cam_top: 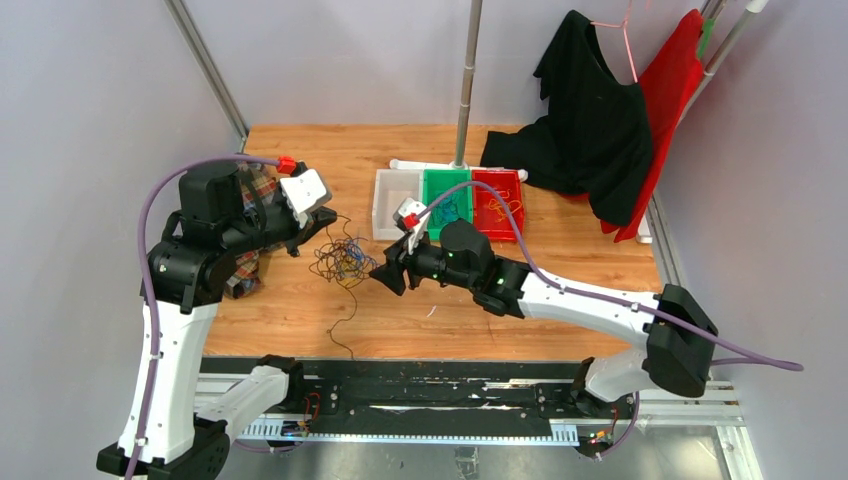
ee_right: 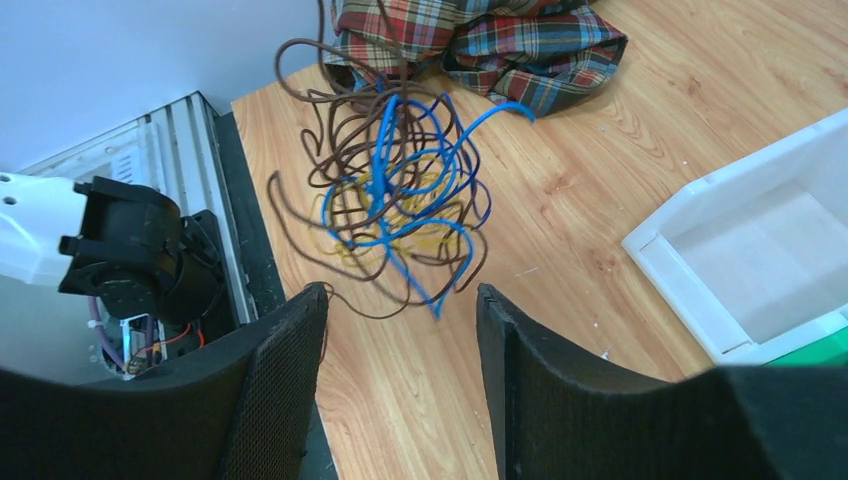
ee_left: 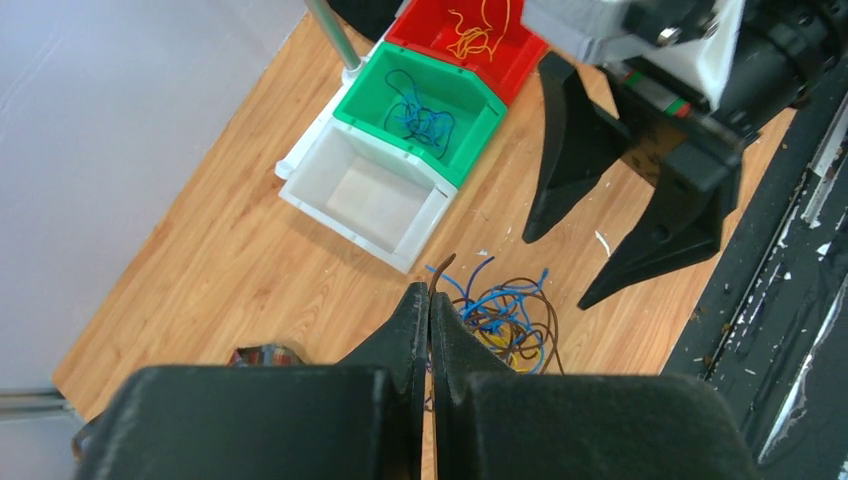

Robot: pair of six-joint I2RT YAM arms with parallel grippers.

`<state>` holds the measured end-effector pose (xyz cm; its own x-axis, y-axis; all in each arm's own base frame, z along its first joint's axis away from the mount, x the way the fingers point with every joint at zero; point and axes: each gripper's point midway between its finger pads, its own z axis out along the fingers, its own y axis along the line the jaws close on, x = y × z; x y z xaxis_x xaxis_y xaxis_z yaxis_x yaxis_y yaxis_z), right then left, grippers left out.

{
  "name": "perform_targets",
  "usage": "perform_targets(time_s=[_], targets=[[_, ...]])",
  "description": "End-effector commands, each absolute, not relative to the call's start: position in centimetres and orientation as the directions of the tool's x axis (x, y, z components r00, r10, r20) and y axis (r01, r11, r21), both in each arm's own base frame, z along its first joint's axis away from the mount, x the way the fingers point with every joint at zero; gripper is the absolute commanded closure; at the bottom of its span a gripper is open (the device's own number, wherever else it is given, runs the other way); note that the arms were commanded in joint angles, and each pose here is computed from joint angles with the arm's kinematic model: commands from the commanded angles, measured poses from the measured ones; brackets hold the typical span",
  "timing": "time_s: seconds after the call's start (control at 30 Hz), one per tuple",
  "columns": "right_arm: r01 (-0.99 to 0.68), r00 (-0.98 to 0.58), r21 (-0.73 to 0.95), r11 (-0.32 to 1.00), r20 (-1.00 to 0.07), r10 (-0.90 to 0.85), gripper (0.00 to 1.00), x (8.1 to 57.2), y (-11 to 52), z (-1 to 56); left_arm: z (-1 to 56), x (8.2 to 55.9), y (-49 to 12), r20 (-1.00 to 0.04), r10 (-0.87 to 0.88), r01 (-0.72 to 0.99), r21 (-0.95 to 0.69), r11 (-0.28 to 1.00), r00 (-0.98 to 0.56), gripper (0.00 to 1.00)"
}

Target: Untangle the cables

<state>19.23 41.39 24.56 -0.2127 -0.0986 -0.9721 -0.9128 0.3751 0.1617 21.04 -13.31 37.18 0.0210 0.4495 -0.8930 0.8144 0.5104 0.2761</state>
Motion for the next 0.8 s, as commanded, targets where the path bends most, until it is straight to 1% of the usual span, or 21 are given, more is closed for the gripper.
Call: perform_targets(time_s=[0.0, 0.13, 0.17, 0.2, 0.27, 0.3, 0.4, 0.43, 0.5, 0.6, 0.77], targets=[[-0.917, -0.166, 0.111, 0.384, -0.980, -0.111, 0.44, 20.1, 42.7, 25.5, 38.1, 20.6, -13.8, -0.906, 0.422, 0.821, 0.273, 0.501, 0.043, 0.99], [-0.912, -0.143, 0.097, 0.399, -0.986, -0.087, 0.45, 20.9, 43.3, 26.1, 38.2, 20.5, -13.8, -0.908, 0.418, 0.823, 0.267, 0.502, 0.040, 1.00], [-0.914, -0.144, 0.099, 0.394, -0.986, -0.087, 0.45, 20.9, 43.5, 26.1, 38.2, 20.6, -13.8, -0.908, 0.417, 0.823, 0.266, 0.502, 0.039, 0.99], [-0.915, -0.144, 0.098, 0.392, -0.985, -0.090, 0.49, 20.9, 43.7, 26.1, 38.2, 20.6, -13.8, -0.908, 0.418, 0.823, 0.266, 0.503, 0.038, 0.99], [-0.913, -0.151, 0.099, 0.396, -0.983, -0.103, 0.60, 21.1, 44.0, 25.7, 38.2, 20.6, -13.8, -0.908, 0.418, 0.821, 0.266, 0.504, 0.038, 0.99], [-0.908, -0.155, 0.098, 0.408, -0.982, -0.108, 0.67, 21.4, 44.0, 25.5, 38.3, 20.6, -13.9, -0.908, 0.417, 0.822, 0.267, 0.504, 0.039, 1.00], [-0.888, -0.164, 0.091, 0.450, -0.978, -0.126, 0.93, 22.0, 43.6, 25.2, 38.5, 20.5, -13.8, -0.909, 0.415, 0.819, 0.270, 0.506, 0.043, 1.00], [-0.878, -0.165, 0.085, 0.471, -0.977, -0.133, 0.98, 22.3, 43.3, 25.0, 38.5, 20.5, -13.8, -0.908, 0.416, 0.817, 0.273, 0.508, 0.045, 1.00], [-0.854, -0.155, 0.061, 0.516, -0.978, -0.140, 0.99, 23.1, 42.4, 24.8, 38.6, 20.5, -13.7, -0.906, 0.419, 0.813, 0.280, 0.511, 0.049, 1.00], [-0.783, -0.156, 0.037, 0.621, -0.978, -0.139, 0.99, 25.2, 39.7, 24.6, 38.4, 20.8, -13.3, -0.895, 0.442, 0.800, 0.307, 0.515, 0.058, 0.99], [-0.624, -0.220, 0.097, 0.775, -0.974, -0.056, 0.99, 29.5, 32.4, 24.6, 35.6, 22.1, -11.2, -0.828, 0.558, 0.755, 0.393, 0.525, 0.042, 1.00]])
